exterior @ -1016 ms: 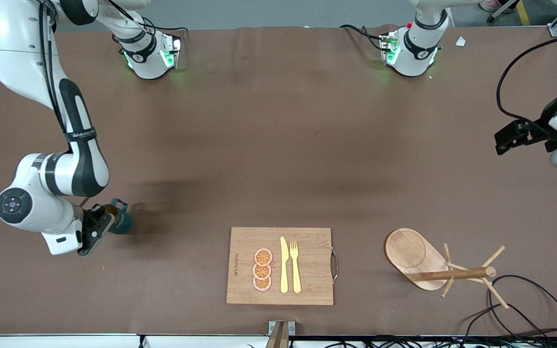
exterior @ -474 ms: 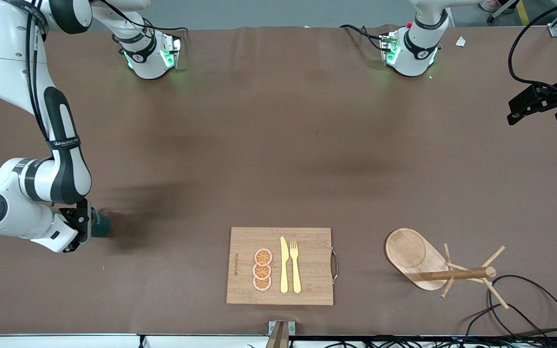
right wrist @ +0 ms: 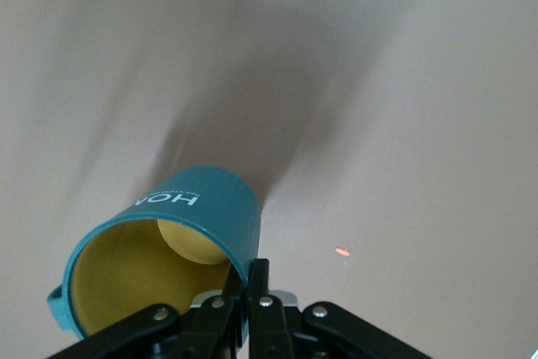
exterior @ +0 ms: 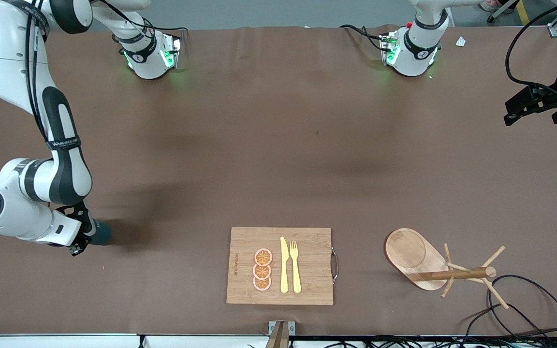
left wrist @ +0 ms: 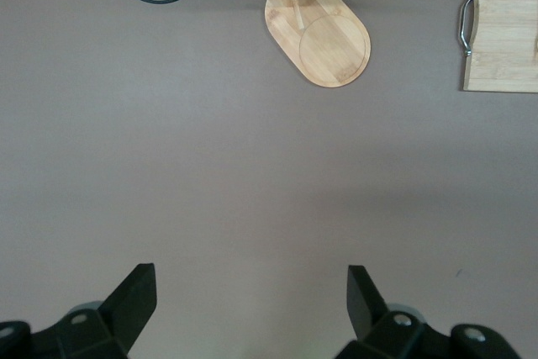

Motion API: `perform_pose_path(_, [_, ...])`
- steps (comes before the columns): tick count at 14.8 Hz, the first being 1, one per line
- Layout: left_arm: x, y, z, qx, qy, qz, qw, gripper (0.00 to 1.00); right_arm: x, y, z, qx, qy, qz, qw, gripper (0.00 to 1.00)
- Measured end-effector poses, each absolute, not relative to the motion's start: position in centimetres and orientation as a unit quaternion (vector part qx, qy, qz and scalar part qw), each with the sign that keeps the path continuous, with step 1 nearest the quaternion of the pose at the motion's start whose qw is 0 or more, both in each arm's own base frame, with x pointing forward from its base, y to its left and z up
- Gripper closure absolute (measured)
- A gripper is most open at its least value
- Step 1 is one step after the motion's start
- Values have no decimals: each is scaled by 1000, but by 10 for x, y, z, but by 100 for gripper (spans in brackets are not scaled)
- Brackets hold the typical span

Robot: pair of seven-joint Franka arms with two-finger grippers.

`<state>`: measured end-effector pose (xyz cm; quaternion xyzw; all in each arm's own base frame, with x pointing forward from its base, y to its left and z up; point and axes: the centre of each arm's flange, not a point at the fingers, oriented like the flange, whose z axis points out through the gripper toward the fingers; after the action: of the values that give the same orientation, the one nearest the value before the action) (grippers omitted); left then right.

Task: Transfer cup from left to right arm and place
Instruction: 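Carry the mug away from the board with the right gripper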

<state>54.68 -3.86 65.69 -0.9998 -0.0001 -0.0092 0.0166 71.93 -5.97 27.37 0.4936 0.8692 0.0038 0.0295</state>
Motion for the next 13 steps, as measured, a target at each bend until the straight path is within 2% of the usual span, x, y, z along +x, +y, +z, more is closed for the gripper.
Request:
perform_pose_path(4, [549,-41,648,-1000,2,0,17,0,719,-60,269,490,871,5,26,95])
perform_pose_path(6, [549,-41,647,-1000,2,1,17,0,718,-60,263,494,869,6,21,91])
perform_pose_path(8, [549,-41,647,-1000,2,1,17,0,718,-60,259,508,861,8,17,77])
perform_pose_path(13, [549,-40,647,-1000,2,1,17,0,716,-60,259,590,808,3,3,29])
